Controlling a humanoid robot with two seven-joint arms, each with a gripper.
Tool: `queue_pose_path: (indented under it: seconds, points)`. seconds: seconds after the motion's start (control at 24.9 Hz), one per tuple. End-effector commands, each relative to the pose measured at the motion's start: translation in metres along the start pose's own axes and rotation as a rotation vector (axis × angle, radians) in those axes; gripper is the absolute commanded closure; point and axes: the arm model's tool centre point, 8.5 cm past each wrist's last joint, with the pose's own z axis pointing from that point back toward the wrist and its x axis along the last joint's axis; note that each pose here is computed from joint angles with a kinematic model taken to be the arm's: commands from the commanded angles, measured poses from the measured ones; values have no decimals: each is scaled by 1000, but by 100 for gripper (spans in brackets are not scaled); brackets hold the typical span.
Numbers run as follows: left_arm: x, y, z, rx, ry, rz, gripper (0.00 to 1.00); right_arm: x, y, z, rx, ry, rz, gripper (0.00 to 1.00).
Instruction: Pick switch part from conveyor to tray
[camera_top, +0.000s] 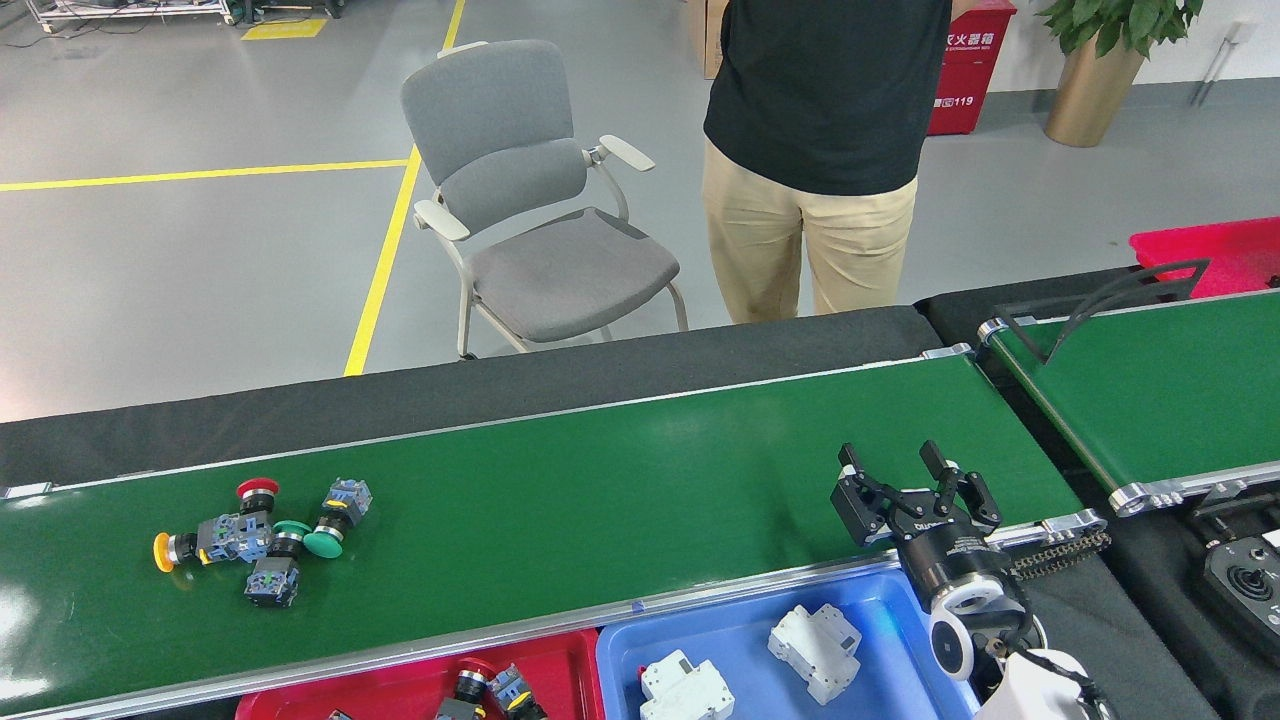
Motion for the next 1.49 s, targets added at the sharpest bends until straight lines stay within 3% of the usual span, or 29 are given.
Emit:
queue_pose_path:
  seconds: [0.0,0.28,0.48,0.68,0.8,1.16,1.28,1.41,1.45]
  points:
    - [-20,6,7,14,97,-35,0,-2,-10,-2,-29,-5,6,2]
    - [-27,4,-2,-12,119,-39,0,-1,-13,-4,-34,-8,7,2]
    - [-52,-5,-40,-71,142,-25,0,1,-13,-4,-35,-13,8,2]
    - [-84,2,-68,-67,168,-46,0,1,-13,-5,-36,-13,8,2]
    - [-104,7,-77,-75,181,-66,0,1,-13,-5,-36,-13,8,2]
    - [-126,-7,-84,-121,219,-33,3,2,-14,-6,-38,-14,7,2]
    - [-131,-10,-89,-123,231,-15,23,1,-13,-5,-36,-14,9,2]
    - [-135,-13,-87,-134,236,-11,70,2,-12,-4,-33,-14,5,2]
    - [-136,-15,-87,-135,238,-9,81,2,-12,-4,-33,-14,7,2]
